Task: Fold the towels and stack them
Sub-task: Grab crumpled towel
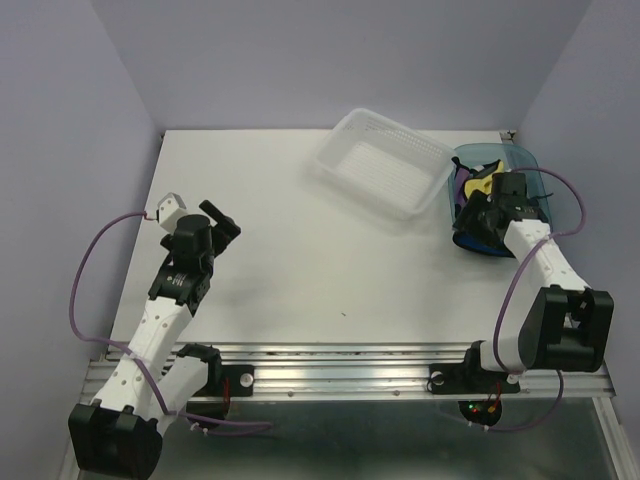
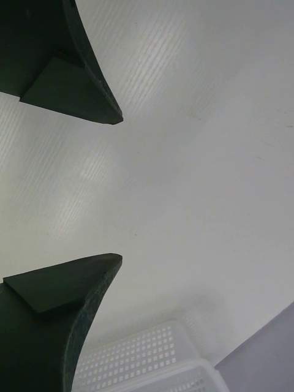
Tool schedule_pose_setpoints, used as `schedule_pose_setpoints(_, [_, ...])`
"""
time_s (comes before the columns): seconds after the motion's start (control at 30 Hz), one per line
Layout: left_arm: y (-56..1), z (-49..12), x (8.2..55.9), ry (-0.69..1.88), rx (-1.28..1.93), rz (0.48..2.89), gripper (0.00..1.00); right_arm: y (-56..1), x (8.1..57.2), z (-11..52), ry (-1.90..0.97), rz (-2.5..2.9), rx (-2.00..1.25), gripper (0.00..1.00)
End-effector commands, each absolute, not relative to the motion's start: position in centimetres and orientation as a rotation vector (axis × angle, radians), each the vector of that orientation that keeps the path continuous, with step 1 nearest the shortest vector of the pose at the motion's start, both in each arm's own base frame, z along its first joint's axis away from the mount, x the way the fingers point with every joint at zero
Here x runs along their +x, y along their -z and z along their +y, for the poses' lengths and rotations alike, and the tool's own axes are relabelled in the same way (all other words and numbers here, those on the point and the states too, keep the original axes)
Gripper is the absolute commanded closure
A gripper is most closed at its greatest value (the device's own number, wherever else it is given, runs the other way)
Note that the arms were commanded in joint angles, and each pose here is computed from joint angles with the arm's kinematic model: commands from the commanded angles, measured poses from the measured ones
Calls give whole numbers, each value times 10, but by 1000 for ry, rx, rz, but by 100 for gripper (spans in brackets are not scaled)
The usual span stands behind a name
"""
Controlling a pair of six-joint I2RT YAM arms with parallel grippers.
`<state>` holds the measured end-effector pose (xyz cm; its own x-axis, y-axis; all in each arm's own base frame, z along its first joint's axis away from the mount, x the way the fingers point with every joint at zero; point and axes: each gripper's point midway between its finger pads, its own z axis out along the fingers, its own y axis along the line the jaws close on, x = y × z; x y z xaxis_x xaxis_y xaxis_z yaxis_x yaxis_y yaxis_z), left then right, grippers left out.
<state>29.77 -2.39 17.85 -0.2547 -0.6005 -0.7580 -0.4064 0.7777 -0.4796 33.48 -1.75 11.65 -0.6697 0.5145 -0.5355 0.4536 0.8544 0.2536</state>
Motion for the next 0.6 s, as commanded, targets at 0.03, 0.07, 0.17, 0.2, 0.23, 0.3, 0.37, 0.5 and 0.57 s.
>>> schedule_pose_setpoints(0.03, [-202, -21, 305, 224, -777, 1827, 1, -114, 338, -6, -186, 2415, 655, 34])
schedule_pose_setpoints(0.07, [-201, -21, 305, 224, -779, 1829, 1, -114, 338, -5, -189, 2414, 654, 36])
schedule_pose_setpoints(0.17, [-201, -21, 305, 220, -780, 1829, 1, -110, 334, -4, -186, 2429, 656, 42])
schedule_pose_setpoints(0.2, [-201, -21, 305, 220, -780, 1829, 1, -109, 333, -4, -183, 2430, 657, 44])
schedule_pose_setpoints(0.23, [-201, -20, 305, 218, -781, 1829, 1, -109, 332, -5, -182, 2430, 657, 46])
schedule_pose_setpoints(0.3, [-200, -20, 305, 212, -783, 1832, 1, -106, 330, -5, -176, 2436, 661, 54])
schedule_pose_setpoints(0.37, [-199, -20, 305, 209, -784, 1834, 1, -107, 328, -5, -176, 2429, 664, 59])
schedule_pose_setpoints(0.5, [-199, -20, 305, 208, -785, 1840, 1, -110, 326, -6, -165, 2419, 667, 68])
schedule_pose_setpoints(0.57, [-199, -19, 305, 205, -787, 1840, 1, -111, 326, -6, -166, 2417, 671, 74])
